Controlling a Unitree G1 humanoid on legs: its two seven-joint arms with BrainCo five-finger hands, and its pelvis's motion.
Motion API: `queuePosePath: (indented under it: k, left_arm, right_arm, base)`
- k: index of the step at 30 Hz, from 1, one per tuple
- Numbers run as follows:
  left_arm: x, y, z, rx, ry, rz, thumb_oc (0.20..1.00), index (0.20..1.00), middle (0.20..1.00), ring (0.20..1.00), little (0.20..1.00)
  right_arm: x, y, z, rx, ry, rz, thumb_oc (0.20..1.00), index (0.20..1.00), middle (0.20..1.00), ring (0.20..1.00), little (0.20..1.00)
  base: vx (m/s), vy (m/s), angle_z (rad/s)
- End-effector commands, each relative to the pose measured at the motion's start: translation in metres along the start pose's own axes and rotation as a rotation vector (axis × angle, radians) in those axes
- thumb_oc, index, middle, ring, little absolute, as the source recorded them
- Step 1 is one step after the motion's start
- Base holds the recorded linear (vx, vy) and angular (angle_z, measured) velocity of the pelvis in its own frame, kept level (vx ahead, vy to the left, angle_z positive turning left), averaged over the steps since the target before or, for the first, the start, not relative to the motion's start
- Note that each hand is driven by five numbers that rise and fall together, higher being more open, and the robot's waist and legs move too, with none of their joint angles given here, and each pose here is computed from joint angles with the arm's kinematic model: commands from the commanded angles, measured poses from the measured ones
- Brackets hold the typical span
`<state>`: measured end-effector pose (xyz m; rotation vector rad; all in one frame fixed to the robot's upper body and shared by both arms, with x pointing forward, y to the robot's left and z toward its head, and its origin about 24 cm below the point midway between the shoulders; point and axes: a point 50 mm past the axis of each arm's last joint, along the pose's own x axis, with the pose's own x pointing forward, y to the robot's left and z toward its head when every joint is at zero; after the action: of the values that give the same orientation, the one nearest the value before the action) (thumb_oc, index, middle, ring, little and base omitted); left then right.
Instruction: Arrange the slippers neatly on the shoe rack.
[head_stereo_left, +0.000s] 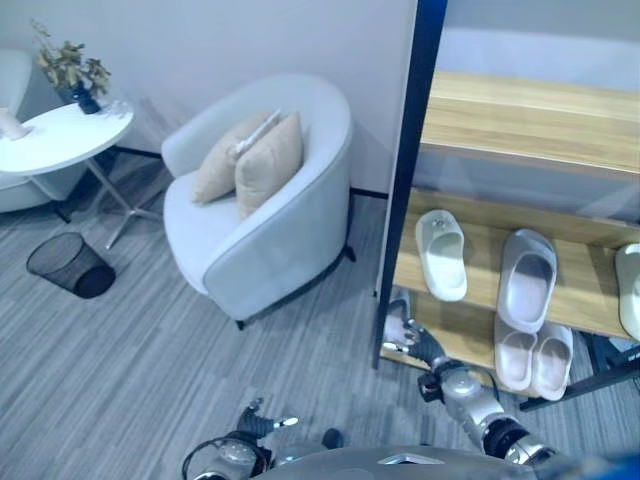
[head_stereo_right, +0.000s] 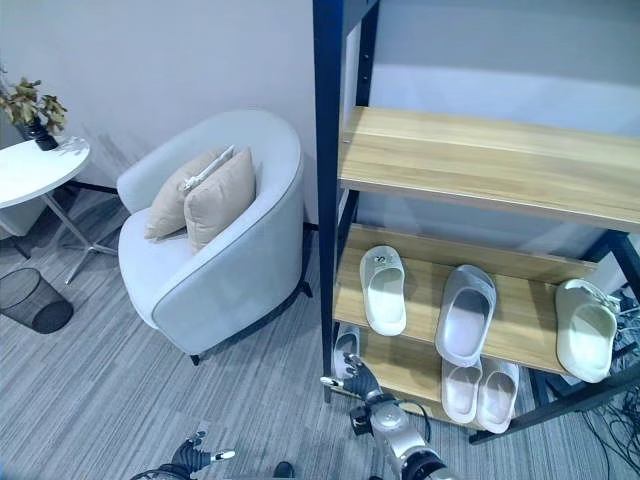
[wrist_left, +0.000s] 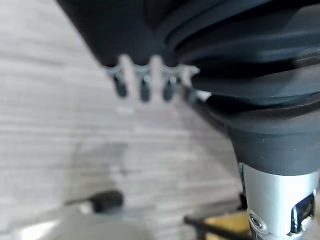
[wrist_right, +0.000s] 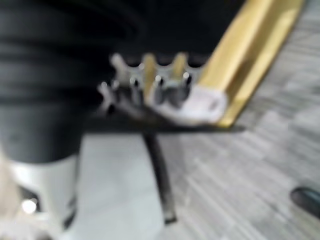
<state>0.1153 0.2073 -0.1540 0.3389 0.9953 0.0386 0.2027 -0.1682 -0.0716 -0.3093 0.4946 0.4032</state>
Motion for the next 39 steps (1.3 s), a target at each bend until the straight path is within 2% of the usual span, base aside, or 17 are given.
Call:
queuePosePath:
  k: [1, 5, 6, 13, 14, 18, 19, 20, 21, 24, 25, 26, 31, 32, 34, 39]
  left_arm:
    - [0.006, 0.010, 0.009, 0.010, -0.008, 0.019, 1.000, 1.000, 1.000, 1.000, 1.000]
    - [0.006, 0.011, 0.006, -0.028, 0.007, 0.012, 1.000, 1.000, 1.000, 1.000, 1.000]
    - [0.005, 0.007, 0.003, -0.041, 0.016, 0.004, 1.000, 1.000, 1.000, 1.000, 1.000]
    - [0.000, -0.006, -0.008, -0.072, 0.051, -0.036, 1.000, 1.000, 1.000, 1.000, 1.000]
    - [-0.002, -0.010, -0.013, -0.078, 0.064, -0.047, 1.000, 1.000, 1.000, 1.000, 1.000]
    - [-0.003, -0.017, -0.013, -0.072, 0.060, -0.073, 1.000, 1.000, 1.000, 1.000, 1.000]
    - [-0.003, -0.020, -0.010, -0.090, 0.050, -0.078, 1.000, 1.000, 1.000, 1.000, 1.000]
    - [-0.003, -0.020, -0.010, -0.089, 0.050, -0.078, 1.000, 1.000, 1.000, 1.000, 1.000]
    - [-0.003, -0.022, -0.009, -0.092, 0.049, -0.079, 1.000, 1.000, 1.000, 1.000, 1.000]
    - [-0.004, -0.025, -0.010, -0.076, 0.046, -0.083, 1.000, 1.000, 1.000, 1.000, 1.000]
    - [-0.004, -0.027, -0.010, -0.060, 0.043, -0.088, 1.000, 1.000, 1.000, 1.000, 1.000]
    - [-0.004, -0.026, -0.010, -0.014, 0.045, -0.085, 1.000, 1.000, 1.000, 1.000, 1.000]
    - [-0.005, -0.024, -0.016, 0.050, 0.056, -0.084, 1.000, 1.000, 1.000, 1.000, 1.000]
    - [-0.006, -0.022, -0.019, 0.041, 0.068, -0.071, 1.000, 1.000, 1.000, 1.000, 1.000]
    - [-0.006, -0.023, -0.020, 0.032, 0.073, -0.064, 1.000, 1.000, 1.000, 1.000, 1.000]
    - [-0.006, -0.025, -0.019, 0.017, 0.073, -0.054, 1.000, 1.000, 1.000, 1.000, 1.000]
  right_arm:
    - [-0.024, -0.022, 0.001, -0.215, -0.042, 0.026, 1.000, 1.000, 1.000, 1.000, 1.000]
    - [-0.042, -0.030, 0.027, -0.294, -0.164, 0.031, 1.000, 1.000, 1.000, 1.000, 1.000]
    - [-0.054, -0.035, 0.049, -0.265, -0.288, -0.003, 1.000, 1.000, 1.000, 1.000, 1.000]
    - [-0.079, -0.055, 0.076, -0.108, -0.460, -0.088, 1.000, 1.000, 1.000, 1.000, 1.000]
    - [-0.085, -0.063, 0.088, -0.070, -0.537, -0.143, 1.000, 1.000, 1.000, 1.000, 1.000]
    - [-0.088, -0.078, 0.100, -0.043, -0.614, -0.264, 1.000, 1.000, 1.000, 1.000, 1.000]
    - [-0.093, -0.094, 0.110, -0.083, -0.660, -0.415, 1.000, 1.000, 1.000, 1.000, 1.000]
    - [-0.093, -0.094, 0.110, -0.083, -0.660, -0.416, 1.000, 1.000, 1.000, 1.000, 1.000]
    - [-0.095, -0.104, 0.110, -0.133, -0.646, -0.544, 1.000, 1.000, 1.000, 1.000, 1.000]
    - [-0.096, -0.127, 0.100, -0.300, -0.534, -0.758, 1.000, 1.000, 1.000, 1.000, 1.000]
    - [-0.093, -0.140, 0.092, -0.367, -0.449, -0.827, 1.000, 1.000, 1.000, 1.000, 1.000]
    - [-0.090, -0.181, 0.073, -0.454, -0.242, -1.018, 1.000, 1.000, 1.000, 1.000, 1.000]
    - [-0.077, -0.207, 0.068, -0.457, -0.116, -1.071, 1.000, 1.000, 1.000, 1.000, 1.000]
    - [-0.076, -0.210, 0.089, -0.529, -0.165, -1.108, 1.000, 1.000, 1.000, 1.000, 1.000]
    - [-0.077, -0.214, 0.095, -0.570, -0.158, -1.143, 1.000, 1.000, 1.000, 1.000, 1.000]
    - [-0.065, -0.212, 0.098, -0.464, -0.166, -1.125, 1.000, 1.000, 1.000, 1.000, 1.000]
  base:
    - [-0.07, -0.024, 0.15]
    - [-0.03, -0.020, -0.41]
    - [-0.02, -0.013, -0.14]
    - [0.00, -0.004, -0.03]
    - [0.01, -0.011, -0.09]
    - [0.02, -0.014, -0.19]
    - [0.03, -0.013, -0.11]
    - [0.06, -0.019, 0.01]
    - [0.05, -0.016, 0.03]
    - [0.05, -0.015, 0.03]
    - [0.06, -0.007, 0.03]
    - [0.04, -0.005, 0.03]
    - [0.04, -0.006, 0.06]
    - [0.04, 0.008, -0.01]
    - [0.06, 0.013, 0.02]
    - [0.04, 0.015, 0.11]
